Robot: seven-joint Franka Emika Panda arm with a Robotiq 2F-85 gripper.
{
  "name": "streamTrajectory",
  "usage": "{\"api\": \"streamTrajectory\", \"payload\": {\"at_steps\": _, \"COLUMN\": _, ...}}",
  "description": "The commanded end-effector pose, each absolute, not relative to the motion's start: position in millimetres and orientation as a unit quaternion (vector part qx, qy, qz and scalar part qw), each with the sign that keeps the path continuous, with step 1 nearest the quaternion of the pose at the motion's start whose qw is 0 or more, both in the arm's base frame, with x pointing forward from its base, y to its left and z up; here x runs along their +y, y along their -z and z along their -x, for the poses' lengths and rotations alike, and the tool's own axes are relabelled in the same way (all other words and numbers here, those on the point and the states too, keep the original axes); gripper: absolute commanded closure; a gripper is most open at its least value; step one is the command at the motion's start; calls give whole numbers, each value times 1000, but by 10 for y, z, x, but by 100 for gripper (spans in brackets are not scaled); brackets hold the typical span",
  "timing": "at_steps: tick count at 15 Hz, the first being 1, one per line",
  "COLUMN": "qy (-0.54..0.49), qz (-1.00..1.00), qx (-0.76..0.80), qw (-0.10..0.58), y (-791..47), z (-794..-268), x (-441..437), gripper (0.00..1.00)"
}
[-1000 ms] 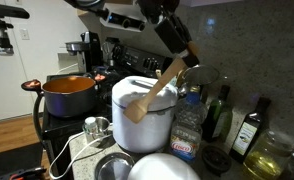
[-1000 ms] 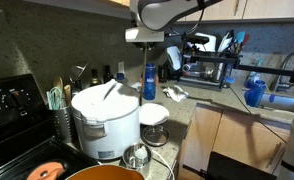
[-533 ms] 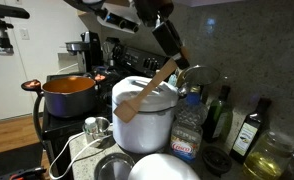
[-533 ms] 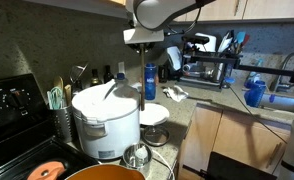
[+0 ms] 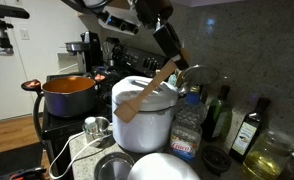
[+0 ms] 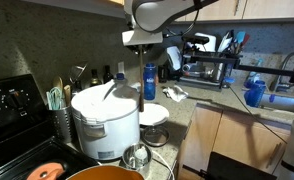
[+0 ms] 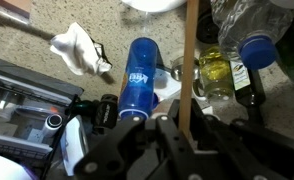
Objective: Use the wooden spoon to mix the plate
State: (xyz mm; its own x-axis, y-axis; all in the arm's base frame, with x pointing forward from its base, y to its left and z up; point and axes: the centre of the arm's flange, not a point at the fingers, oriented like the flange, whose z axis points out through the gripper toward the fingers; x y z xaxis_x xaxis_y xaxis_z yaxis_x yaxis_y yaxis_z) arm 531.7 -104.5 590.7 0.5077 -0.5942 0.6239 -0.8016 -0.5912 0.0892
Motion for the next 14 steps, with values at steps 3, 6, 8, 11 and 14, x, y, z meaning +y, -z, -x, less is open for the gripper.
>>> {"api": "streamTrajectory", "payload": {"at_steps": 3, "qy": -292, "qz": -898, "qx": -293, "qw": 152, "y": -6169, "z": -5314, "x": -285, "gripper": 97}}
{"api": "streamTrajectory", "payload": {"at_steps": 6, "qy": -284, "qz": -927, "qx": -207, "qw": 129, "y": -6300, "z": -5312, "x": 230, "gripper": 97}}
{"api": "streamTrajectory", "payload": {"at_steps": 8, "qy": -274, "qz": -944, "qx": -162, "qw": 92, "y": -6392, "z": -5287, "x": 659, "gripper": 97}}
{"api": "streamTrajectory", "payload": {"at_steps": 11, "qy": -254, "qz": -962, "qx": -91, "qw": 35, "y": -6515, "z": -5248, "x": 1251, "gripper": 97}}
{"api": "streamTrajectory", "payload": {"at_steps": 14, "qy": -240, "qz": -970, "qx": -22, "qw": -9, "y": -6617, "z": -5202, "x": 1662, "gripper": 97}}
